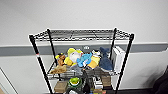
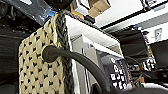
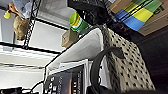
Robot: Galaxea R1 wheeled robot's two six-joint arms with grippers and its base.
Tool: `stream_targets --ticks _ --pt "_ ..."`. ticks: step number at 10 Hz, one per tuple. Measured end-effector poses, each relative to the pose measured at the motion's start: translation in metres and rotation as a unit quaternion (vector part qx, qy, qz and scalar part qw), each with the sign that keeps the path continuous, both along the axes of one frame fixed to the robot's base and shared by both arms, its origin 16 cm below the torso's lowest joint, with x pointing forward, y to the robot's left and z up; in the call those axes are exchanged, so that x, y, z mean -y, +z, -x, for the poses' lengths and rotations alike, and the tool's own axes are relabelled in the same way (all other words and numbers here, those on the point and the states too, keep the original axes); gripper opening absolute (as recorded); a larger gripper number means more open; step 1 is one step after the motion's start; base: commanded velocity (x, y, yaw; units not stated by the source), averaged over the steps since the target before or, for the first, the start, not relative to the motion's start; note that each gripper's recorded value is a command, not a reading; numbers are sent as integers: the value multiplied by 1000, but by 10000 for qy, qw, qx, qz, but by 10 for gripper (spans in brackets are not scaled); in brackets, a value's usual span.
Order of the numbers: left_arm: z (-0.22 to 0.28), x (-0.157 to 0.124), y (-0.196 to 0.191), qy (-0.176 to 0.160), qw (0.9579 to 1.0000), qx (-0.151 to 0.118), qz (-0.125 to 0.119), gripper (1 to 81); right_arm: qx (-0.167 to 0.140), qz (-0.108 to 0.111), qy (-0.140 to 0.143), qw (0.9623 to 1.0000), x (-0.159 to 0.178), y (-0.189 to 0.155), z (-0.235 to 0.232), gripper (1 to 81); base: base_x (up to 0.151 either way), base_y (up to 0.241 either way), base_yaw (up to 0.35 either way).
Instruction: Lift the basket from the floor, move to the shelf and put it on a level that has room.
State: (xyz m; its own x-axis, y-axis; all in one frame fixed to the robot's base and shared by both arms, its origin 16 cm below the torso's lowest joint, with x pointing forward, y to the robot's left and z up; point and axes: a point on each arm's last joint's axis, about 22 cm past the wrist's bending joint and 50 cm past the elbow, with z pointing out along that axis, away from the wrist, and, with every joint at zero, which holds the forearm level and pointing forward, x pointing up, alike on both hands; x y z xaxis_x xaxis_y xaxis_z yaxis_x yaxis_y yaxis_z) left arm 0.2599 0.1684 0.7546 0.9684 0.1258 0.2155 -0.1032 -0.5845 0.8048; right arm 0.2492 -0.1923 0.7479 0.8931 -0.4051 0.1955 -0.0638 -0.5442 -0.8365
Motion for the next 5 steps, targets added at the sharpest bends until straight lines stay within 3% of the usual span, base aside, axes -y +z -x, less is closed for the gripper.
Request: stream_targets --ticks 3,5 --pt "0 0 0 1 10000 -1 1 10 -1 -2 3 10000 0 0 0 10 109 0 0" --pt "-5 0 2 33 10000 47 5 10 42 1 -27 10000 0 2 -5 10 32 0 0"
